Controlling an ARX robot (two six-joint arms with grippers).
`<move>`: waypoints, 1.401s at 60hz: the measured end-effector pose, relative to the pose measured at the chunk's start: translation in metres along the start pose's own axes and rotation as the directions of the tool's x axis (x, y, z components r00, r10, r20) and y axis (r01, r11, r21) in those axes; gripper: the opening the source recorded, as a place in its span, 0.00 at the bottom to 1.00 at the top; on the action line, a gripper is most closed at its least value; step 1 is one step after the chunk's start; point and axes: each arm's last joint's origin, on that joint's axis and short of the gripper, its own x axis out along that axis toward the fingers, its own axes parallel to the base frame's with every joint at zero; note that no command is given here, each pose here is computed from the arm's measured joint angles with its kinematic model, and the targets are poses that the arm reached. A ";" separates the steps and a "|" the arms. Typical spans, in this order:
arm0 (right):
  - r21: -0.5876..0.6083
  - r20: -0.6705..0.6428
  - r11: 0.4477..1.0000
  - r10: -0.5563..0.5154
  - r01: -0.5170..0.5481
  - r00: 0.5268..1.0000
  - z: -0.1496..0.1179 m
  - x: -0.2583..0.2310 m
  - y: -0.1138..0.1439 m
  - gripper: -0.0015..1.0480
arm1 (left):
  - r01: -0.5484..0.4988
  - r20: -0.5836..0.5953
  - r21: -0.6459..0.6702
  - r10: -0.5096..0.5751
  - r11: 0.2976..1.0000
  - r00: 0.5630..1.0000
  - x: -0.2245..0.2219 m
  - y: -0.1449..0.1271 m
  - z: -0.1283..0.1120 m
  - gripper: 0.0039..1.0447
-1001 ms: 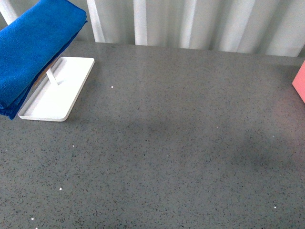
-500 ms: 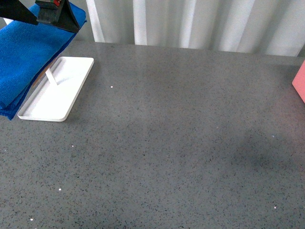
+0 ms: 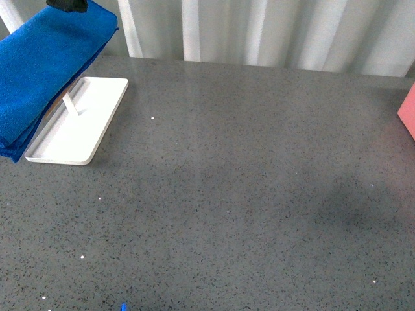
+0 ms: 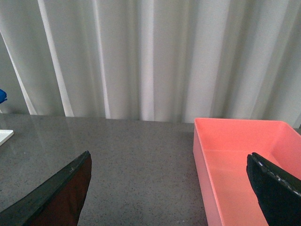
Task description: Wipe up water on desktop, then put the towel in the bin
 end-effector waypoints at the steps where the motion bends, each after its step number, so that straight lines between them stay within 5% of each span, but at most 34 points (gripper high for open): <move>1: 0.000 0.000 1.000 0.000 0.000 1.000 0.000 0.000 0.000 0.93 | -0.007 -0.008 0.000 0.007 1.000 1.000 0.003 0.001 -0.002 0.94; 14: 0.000 0.000 1.000 0.000 0.000 1.000 0.000 0.000 0.000 0.93 | -0.078 -0.099 -0.023 0.075 0.997 0.992 0.035 0.010 -0.026 0.94; 37: 0.000 0.000 1.000 0.000 0.000 1.000 0.000 0.000 0.000 0.93 | -0.095 -0.107 -0.063 0.088 0.993 0.990 0.041 0.015 -0.030 0.93; 68: 0.000 0.000 1.000 0.000 0.000 1.000 0.000 0.000 0.000 0.93 | -0.070 -0.111 -0.077 0.061 0.995 0.992 0.041 0.015 -0.032 0.14; 84: 0.000 0.000 1.000 0.000 0.000 1.000 0.000 0.000 0.000 0.93 | -0.049 -0.104 -0.104 0.038 0.993 0.994 0.034 0.021 -0.029 0.05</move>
